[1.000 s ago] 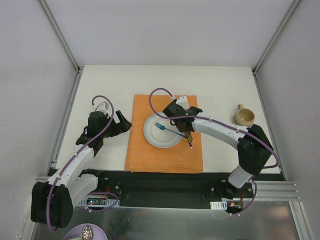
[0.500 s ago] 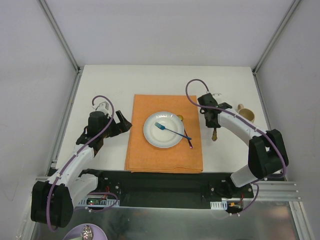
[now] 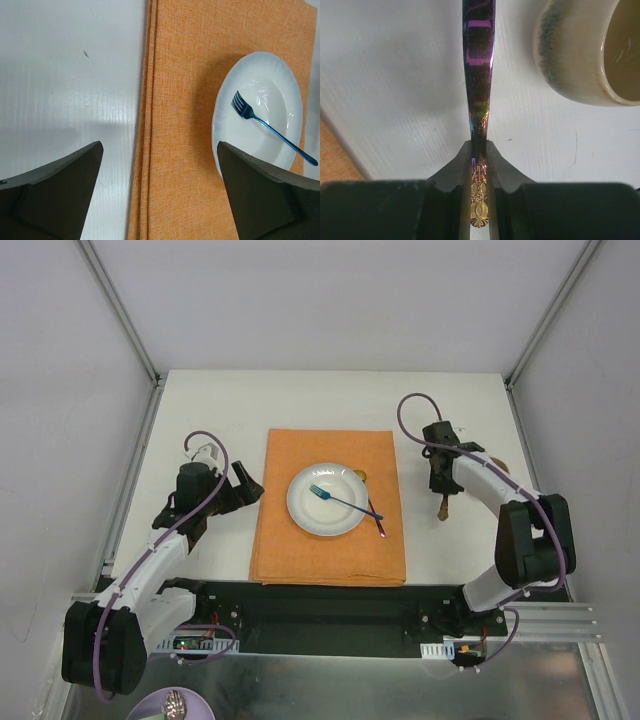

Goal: Set the dinner table for one person
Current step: Place the knife at the center of the board, then adjust the utensils on the napkin.

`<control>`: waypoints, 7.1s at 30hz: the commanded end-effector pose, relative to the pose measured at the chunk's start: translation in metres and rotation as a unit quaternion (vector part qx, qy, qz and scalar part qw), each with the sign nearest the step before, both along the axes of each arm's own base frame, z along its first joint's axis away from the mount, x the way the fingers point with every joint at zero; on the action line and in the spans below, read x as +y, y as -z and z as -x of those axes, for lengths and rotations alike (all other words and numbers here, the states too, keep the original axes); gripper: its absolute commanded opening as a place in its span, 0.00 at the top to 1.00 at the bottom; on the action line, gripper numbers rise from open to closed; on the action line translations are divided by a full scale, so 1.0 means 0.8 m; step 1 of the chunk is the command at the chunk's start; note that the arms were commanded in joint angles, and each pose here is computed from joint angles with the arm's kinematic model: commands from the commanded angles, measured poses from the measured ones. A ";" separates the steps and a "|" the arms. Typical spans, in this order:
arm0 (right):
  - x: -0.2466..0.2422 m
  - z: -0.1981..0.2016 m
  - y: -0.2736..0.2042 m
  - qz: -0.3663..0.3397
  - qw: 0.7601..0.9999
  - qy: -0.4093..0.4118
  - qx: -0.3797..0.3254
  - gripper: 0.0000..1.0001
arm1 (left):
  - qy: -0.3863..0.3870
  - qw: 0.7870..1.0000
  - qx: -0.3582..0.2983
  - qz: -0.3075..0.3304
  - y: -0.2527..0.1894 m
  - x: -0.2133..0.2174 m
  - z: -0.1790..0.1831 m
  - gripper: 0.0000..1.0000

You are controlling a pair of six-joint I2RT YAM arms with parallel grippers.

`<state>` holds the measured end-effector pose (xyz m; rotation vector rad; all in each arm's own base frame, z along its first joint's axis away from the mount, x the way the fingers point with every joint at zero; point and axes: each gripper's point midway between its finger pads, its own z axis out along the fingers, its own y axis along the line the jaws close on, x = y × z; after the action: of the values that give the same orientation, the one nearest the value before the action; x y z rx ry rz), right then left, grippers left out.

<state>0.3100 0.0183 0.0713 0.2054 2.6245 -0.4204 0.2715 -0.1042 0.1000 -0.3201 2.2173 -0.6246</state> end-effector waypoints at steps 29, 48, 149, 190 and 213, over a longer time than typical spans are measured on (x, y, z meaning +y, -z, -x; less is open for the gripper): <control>0.046 0.015 -0.006 -0.043 0.996 -0.072 0.022 0.39 | 0.004 1.000 0.001 -0.014 0.004 0.000 -0.004 0.01; 0.241 0.017 0.017 -0.246 0.941 -0.233 0.020 0.39 | 0.004 1.000 -0.005 -0.016 0.001 0.001 -0.004 0.01; 0.297 -0.004 0.012 -0.235 0.932 -0.273 -0.031 0.99 | 0.003 1.000 0.000 -0.020 0.004 0.002 -0.004 0.01; 0.290 -0.053 -0.052 -0.452 0.849 -0.246 -0.119 0.99 | 0.006 1.000 0.001 -0.017 0.004 0.001 -0.004 0.01; 0.258 -0.079 -0.090 -0.505 0.816 -0.226 -0.165 0.99 | 0.007 1.000 0.003 -0.017 0.007 0.001 -0.001 0.01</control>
<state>0.3558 0.2294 0.1010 -0.0027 2.3327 1.0783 0.2726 -0.1001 0.0909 -0.3188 2.2439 -0.5843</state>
